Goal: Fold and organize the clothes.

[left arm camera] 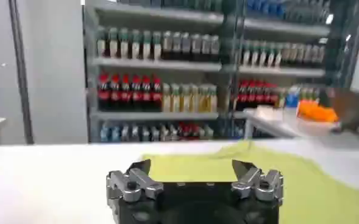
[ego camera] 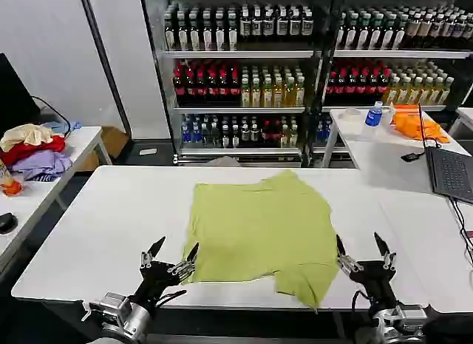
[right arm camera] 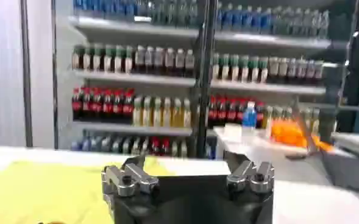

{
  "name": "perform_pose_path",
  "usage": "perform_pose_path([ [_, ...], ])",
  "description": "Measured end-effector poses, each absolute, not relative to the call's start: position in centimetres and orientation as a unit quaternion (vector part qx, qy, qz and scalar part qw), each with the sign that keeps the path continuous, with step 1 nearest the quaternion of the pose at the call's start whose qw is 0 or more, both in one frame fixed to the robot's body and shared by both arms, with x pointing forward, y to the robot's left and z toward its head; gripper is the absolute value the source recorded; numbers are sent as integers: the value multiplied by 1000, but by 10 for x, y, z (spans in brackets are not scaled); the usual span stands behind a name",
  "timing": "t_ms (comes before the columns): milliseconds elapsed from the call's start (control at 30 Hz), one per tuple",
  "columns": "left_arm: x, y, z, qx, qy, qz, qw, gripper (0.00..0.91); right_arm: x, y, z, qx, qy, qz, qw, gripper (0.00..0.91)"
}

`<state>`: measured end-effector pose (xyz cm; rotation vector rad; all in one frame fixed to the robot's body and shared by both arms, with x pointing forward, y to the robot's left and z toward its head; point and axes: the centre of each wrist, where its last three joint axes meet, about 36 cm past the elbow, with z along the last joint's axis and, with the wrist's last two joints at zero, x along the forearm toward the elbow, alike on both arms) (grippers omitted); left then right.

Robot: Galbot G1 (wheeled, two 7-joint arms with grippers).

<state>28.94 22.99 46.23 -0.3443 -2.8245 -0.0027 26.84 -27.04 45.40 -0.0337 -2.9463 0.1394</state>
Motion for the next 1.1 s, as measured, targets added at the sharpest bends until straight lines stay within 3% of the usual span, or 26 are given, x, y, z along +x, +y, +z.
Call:
perform_pose_path([
  [500,289,234,447,-118,-963,-32,239,907,259,-256,432,-3,-982,51,181,907],
  [1100,303,232,429,-114,-955,-30,271,907,254,-231,406,17,-970,41,241,907],
])
